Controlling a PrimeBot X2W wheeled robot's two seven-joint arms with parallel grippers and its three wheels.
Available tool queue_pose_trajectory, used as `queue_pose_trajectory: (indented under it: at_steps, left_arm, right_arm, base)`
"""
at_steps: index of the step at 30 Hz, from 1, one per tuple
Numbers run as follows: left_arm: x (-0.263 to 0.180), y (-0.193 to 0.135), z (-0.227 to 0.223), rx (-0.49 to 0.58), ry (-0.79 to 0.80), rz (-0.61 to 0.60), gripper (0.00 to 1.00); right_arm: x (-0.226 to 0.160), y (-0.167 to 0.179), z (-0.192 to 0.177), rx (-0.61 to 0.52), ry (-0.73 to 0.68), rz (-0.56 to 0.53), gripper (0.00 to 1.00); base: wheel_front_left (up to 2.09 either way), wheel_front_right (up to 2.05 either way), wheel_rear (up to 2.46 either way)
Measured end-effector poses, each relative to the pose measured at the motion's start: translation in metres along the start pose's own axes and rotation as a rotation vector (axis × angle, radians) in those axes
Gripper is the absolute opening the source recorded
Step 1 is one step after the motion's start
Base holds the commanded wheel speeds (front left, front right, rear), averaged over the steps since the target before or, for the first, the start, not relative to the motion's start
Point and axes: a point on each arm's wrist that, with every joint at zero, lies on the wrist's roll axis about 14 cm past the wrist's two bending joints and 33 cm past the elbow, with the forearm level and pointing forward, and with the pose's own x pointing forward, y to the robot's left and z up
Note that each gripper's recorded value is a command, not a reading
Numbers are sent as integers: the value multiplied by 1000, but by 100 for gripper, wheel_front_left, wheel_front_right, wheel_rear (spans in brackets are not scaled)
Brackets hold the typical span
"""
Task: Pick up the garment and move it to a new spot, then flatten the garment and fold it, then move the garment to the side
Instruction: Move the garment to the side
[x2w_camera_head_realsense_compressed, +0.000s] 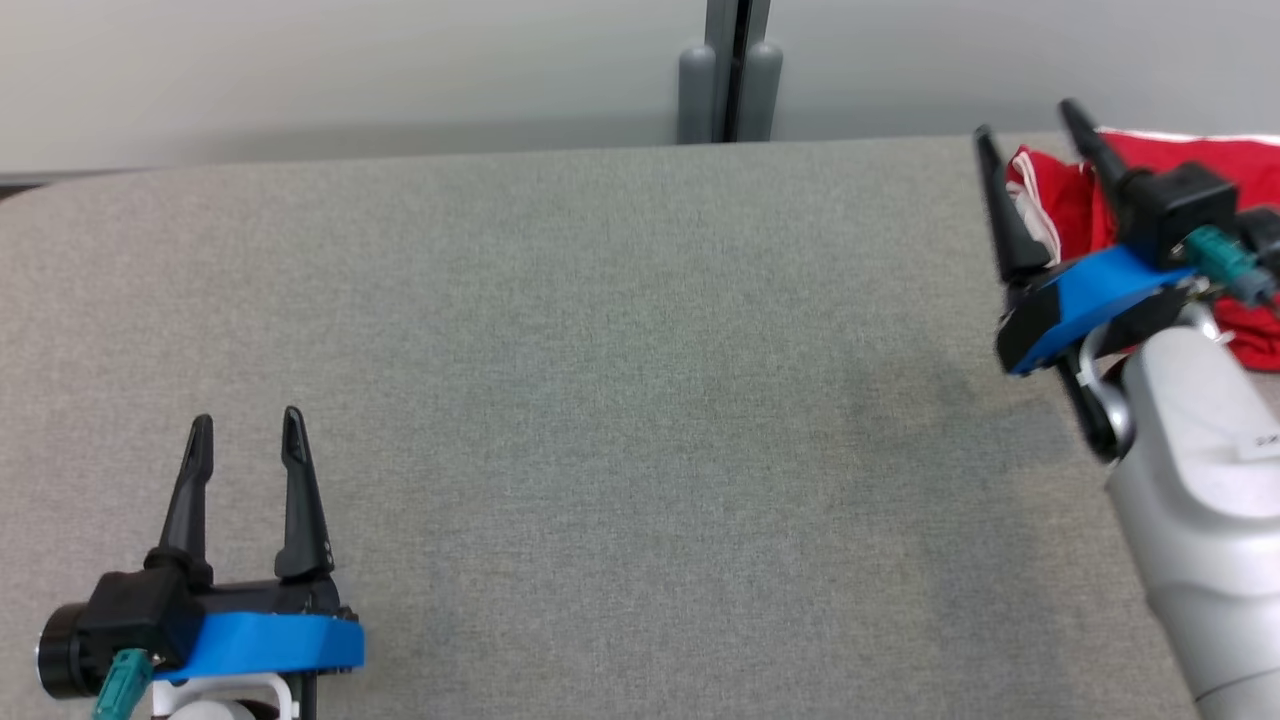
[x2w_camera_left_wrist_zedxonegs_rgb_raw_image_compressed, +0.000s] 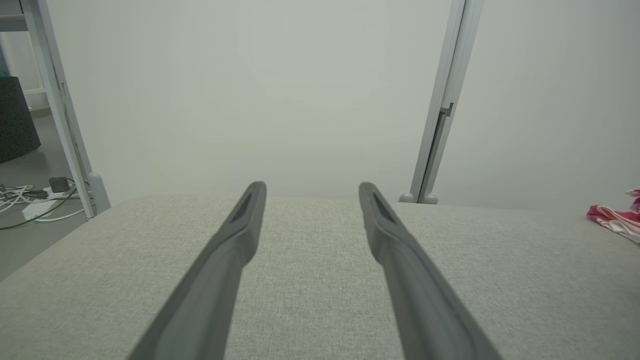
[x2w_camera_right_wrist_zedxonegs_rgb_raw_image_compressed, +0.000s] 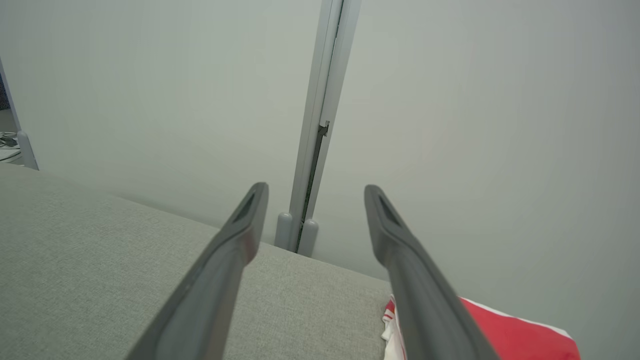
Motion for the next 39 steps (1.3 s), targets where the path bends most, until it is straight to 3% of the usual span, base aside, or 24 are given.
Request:
queue_pose_trajectory:
  at_steps: [10, 23, 39]
  left_arm:
    - [-22, -2, 9, -3, -12, 1, 100]
    - [-35, -15, 15, -5, -25, -33, 100]
    - [-42, -12, 15, -5, -26, -21, 100]
  right_arm:
    - [-39, 42, 7, 145, -43, 28, 100]
    - [-111, 44, -14, 249, -21, -70, 100]
    - [-147, 42, -18, 273, 17, -122, 100]
  base:
    - [0, 0, 0]
    - [0, 0, 0]
    - [0, 0, 0]
